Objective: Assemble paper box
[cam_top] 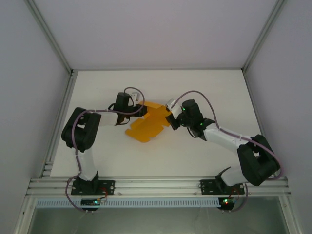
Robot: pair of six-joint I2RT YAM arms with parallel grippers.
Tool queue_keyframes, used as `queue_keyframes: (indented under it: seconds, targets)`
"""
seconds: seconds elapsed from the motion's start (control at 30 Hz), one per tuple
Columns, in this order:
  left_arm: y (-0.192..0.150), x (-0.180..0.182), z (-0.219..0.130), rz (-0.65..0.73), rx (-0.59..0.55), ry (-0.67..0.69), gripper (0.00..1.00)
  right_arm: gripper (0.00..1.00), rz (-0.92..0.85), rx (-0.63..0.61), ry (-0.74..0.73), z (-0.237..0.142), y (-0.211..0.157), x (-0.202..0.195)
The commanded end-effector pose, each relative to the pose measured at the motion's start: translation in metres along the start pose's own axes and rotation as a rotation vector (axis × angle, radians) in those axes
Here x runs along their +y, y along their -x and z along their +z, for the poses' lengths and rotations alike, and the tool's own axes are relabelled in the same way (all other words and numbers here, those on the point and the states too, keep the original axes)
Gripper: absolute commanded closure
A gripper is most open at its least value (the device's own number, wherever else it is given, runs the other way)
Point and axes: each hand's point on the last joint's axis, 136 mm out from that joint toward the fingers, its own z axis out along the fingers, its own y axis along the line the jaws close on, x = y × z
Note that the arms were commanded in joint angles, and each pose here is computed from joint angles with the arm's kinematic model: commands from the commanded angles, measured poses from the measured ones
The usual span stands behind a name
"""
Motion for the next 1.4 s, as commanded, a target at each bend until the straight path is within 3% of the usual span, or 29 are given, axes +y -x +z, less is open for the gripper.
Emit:
queue_keyframes:
  seconds: [0.0,0.2,0.33,0.47,0.63,0.73,0.87,0.93,1.03,1.1,1.37]
  targets:
    - [0.012,-0.008,0.006,-0.015,-0.04,-0.067,0.59,1.0,0.009,0.124,0.051,0.003,-0.033,0.01]
    - [0.013,-0.004,0.017,-0.068,-0.039,-0.051,0.81,1.0,0.015,0.145,0.027,0.007,-0.039,0.003]
    - [0.006,0.025,0.018,-0.092,-0.018,0.176,1.0,1.0,0.009,0.139,-0.002,0.006,-0.036,-0.001]
    - [-0.007,0.057,0.005,-0.03,0.029,0.49,1.0,1.0,0.023,0.146,-0.019,0.003,-0.039,-0.003]
    - [-0.015,0.073,-0.01,0.052,0.059,0.663,1.0,1.0,0.05,0.147,-0.094,-0.001,-0.042,-0.016]
    - [-0.018,0.073,-0.015,0.074,0.077,0.671,1.0,1.0,0.081,0.137,-0.149,-0.004,-0.042,-0.029]
    - [-0.012,0.041,-0.013,0.093,0.05,0.499,1.0,0.92,0.125,0.108,-0.237,-0.01,-0.037,-0.052]
    - [-0.003,0.025,-0.017,0.088,0.009,0.428,1.0,0.79,0.151,0.096,-0.301,-0.015,-0.034,-0.067]
    - [0.014,0.019,-0.031,0.057,-0.054,0.44,1.0,0.2,0.184,0.075,-0.393,-0.026,-0.029,-0.086]
    - [0.02,0.018,-0.038,0.052,-0.073,0.465,1.0,0.01,0.185,0.056,-0.412,-0.033,-0.022,-0.09]
    - [0.019,0.017,-0.045,0.071,-0.074,0.489,1.0,0.01,0.255,-0.135,-0.471,-0.069,0.046,-0.107]
